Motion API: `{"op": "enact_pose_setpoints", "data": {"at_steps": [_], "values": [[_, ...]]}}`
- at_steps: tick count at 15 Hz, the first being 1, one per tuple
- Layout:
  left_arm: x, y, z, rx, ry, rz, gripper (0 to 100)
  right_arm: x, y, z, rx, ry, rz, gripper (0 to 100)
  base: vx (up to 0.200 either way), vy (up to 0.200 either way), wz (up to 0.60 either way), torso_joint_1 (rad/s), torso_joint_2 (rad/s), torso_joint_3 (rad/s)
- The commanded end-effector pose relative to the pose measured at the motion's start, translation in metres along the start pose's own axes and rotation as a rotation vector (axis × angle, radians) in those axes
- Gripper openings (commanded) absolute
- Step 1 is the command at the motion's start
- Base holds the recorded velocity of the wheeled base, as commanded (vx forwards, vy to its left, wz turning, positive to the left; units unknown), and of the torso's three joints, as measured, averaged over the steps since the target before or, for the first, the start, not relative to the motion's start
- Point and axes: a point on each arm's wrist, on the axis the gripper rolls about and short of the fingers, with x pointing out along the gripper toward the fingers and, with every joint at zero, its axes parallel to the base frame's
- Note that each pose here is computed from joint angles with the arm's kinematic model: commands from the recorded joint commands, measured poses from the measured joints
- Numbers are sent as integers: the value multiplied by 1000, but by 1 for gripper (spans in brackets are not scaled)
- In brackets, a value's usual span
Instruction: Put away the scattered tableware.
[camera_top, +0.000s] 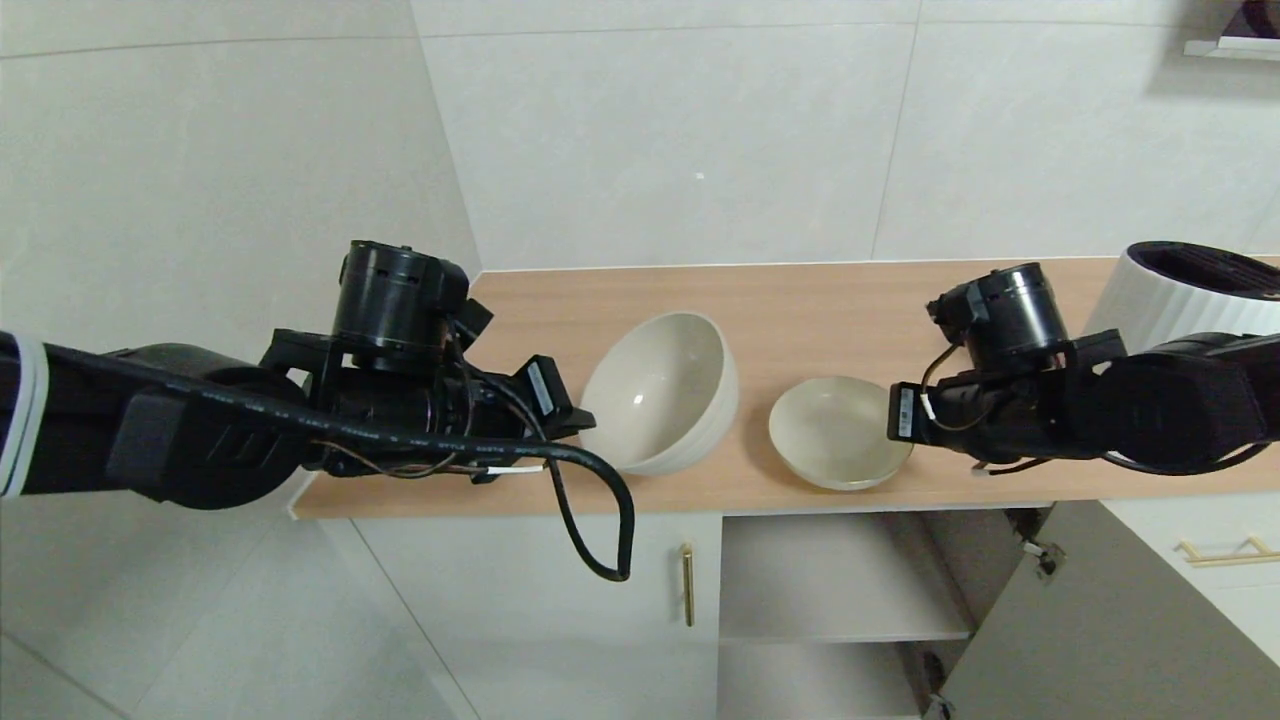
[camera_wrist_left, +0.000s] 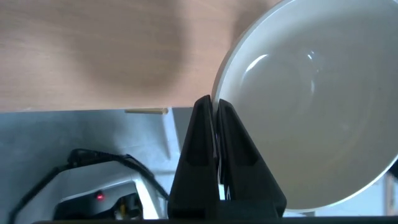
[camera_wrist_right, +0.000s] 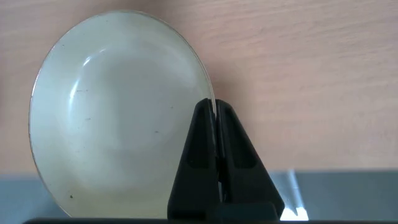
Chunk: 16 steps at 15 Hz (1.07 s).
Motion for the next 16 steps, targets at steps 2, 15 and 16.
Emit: {"op": "enact_pose_setpoints", "data": {"at_steps": [2,15,16], "values": [[-18,-1,-12,52,11,-9,0,-49,-11,2,0,0,86,0,0,0,0,0,0,0],[-45,2,-41,247,124,45,0,-90,-31,-39,-126,275,288,0,0,0,0,0,0,0],[-42,3,-42,246,132,49,0,-88,-31,-40,-126,272,289,0,0,0,0,0,0,0]]}}
